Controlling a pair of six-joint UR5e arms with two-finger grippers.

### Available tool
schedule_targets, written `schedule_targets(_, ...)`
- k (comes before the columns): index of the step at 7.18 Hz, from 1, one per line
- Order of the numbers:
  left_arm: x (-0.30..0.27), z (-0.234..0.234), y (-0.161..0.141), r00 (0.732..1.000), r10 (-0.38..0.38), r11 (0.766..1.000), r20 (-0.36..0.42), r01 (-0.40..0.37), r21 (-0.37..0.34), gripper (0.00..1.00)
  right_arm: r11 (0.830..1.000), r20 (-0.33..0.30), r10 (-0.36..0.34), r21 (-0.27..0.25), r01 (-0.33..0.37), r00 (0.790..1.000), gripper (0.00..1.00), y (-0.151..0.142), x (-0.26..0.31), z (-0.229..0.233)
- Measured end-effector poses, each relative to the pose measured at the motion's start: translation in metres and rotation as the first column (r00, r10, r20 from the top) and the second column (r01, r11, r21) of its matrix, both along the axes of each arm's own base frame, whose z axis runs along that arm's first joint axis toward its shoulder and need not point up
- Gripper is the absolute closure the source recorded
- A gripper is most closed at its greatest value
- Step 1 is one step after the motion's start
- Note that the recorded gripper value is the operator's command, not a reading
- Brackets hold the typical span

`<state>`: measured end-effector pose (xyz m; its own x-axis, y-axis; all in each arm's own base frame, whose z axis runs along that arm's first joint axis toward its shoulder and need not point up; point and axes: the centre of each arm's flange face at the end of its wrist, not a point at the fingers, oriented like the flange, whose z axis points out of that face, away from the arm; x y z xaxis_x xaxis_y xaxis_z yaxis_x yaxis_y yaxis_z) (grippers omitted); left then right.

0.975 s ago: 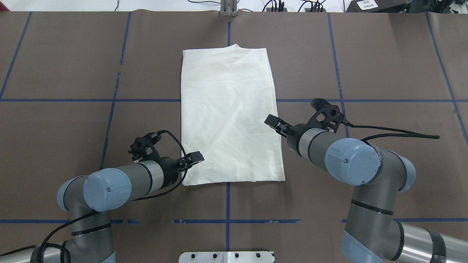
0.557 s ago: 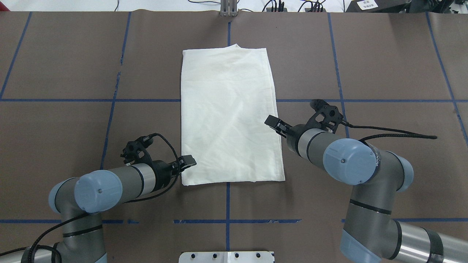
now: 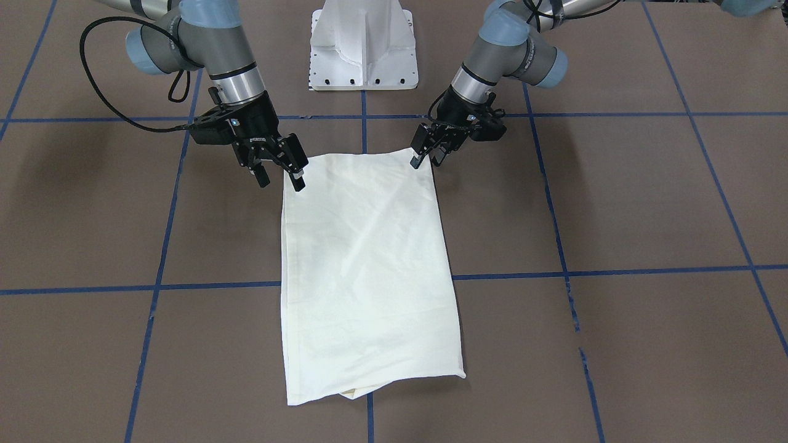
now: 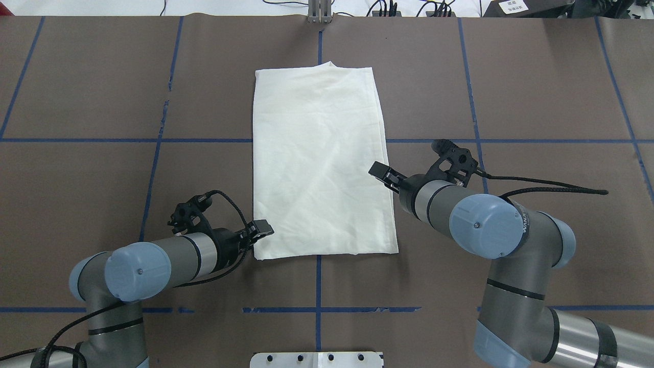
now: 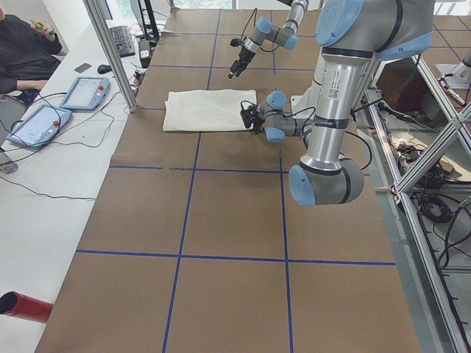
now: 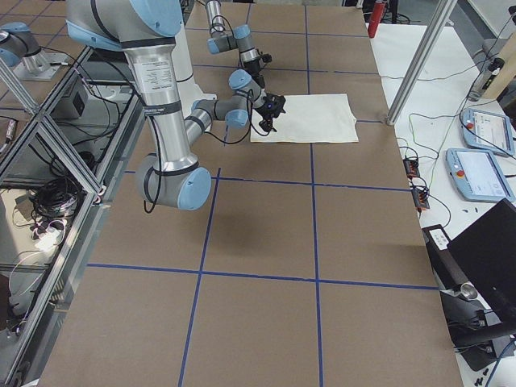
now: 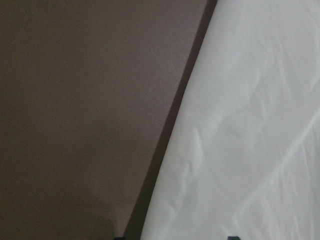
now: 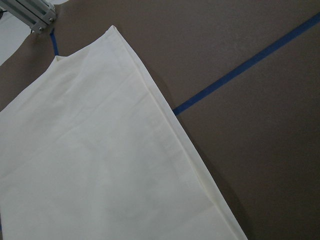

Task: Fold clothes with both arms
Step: 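Bring both grippers to the shirt's corners nearest the robot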

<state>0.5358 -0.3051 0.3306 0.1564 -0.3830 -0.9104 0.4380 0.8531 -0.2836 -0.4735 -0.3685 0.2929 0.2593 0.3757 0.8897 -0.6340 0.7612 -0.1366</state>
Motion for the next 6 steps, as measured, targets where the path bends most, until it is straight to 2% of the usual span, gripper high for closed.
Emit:
schedule_targets(3, 0.006, -0.005, 0.015, 0.999, 0.026, 1.0, -0.034, -0.025, 0.008, 0.28, 1.0, -0.001, 0.0, 0.0, 0.0, 1.0, 0.0, 0.0, 0.0, 0.0)
schedule_targets(4, 0.007, -0.005, 0.017, 0.999, 0.03, 1.0, -0.038, -0.029, 0.009, 0.47, 1.0, -0.001, 0.0, 0.0, 0.0, 1.0, 0.0, 0.0, 0.0, 0.001)
schedule_targets(5, 0.008, -0.006, 0.019, 0.999, 0.031, 1.0, -0.041, -0.031, 0.004, 0.74, 1.0, -0.001, 0.0, 0.0, 0.0, 1.0, 0.0, 0.0, 0.0, 0.001)
schedule_targets(6, 0.009, -0.006, 0.021, 0.998, 0.028, 1.0, -0.049, -0.029, -0.012, 0.88, 1.0, -0.001, -0.001, 0.0, 0.001, 1.0, 0.0, 0.0, 0.0, 0.001)
